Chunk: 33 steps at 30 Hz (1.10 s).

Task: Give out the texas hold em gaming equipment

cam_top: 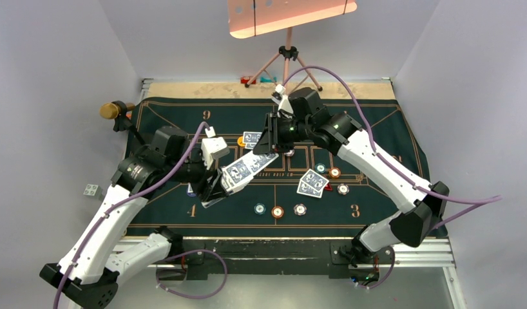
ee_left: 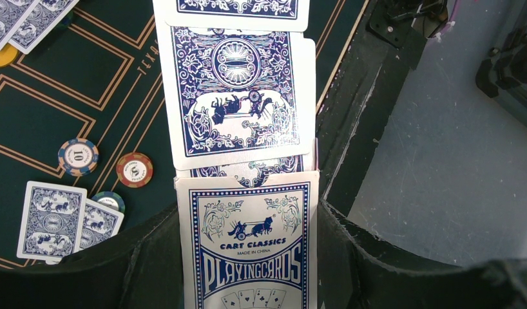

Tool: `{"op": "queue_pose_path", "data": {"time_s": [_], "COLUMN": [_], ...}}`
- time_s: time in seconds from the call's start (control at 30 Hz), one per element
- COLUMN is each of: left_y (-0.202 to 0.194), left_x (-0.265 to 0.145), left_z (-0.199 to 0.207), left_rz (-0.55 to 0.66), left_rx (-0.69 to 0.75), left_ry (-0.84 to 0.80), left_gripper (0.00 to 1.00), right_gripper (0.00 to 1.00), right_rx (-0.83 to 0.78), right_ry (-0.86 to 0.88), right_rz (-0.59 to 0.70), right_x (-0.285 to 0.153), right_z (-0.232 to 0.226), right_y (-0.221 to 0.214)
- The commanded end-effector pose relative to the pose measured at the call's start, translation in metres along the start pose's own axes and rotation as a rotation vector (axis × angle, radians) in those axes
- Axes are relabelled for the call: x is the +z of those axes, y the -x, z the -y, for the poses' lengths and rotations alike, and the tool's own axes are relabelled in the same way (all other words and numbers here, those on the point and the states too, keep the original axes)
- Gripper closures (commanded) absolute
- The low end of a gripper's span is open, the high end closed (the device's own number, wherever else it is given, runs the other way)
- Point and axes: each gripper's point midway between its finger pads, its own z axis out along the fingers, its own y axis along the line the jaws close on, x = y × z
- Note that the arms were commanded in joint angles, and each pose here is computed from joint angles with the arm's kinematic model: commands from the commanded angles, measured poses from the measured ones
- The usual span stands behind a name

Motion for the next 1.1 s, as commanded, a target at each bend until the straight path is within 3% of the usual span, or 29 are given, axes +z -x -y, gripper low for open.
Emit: {"op": "queue_pose_path", "data": {"time_s": [0.0, 0.13, 0.4, 0.67, 0.9, 1.07], "left_y": [0.012, 0.013, 0.012, 0.007, -0.007, -0.015], "left_x": [-0.003, -0.003, -0.002, -0.008, -0.014, -0.018], "left_z": [0.001, 0.002, 0.001, -0.001, -0.002, 0.001], "left_rz": [0.058, 0.060, 0.057, 0.047, -0.026, -0.041], "left_rx": [0.008, 0.004, 0.004, 0.030, 0.043, 0.056], "left_ry": [-0.002, -0.005, -0.002, 0.027, 0.045, 0.047], "left_gripper": [0.94, 0.94, 0.95, 0.94, 0.94, 0.95], "right_gripper": [0.69, 0.72, 1.00, 1.00, 1.00, 1.00], "right_rx": [-0.057, -0.059, -0.075, -0.135, -0.257, -0.334], "right_ry": [0.027, 0.038, 0.081, 0.085, -0.160, -0.478], "right_rz": [0.083, 0.084, 0.108, 0.204, 0.352, 0.448], "right_x": [-0.019, -0.021, -0.030, -0.060, -0.077, -0.070], "right_z": [-0.017, -0.021, -0.038, -0.049, -0.002, 0.059], "right_y": [0.019, 0.020, 0.029, 0.059, 0.089, 0.114]}}
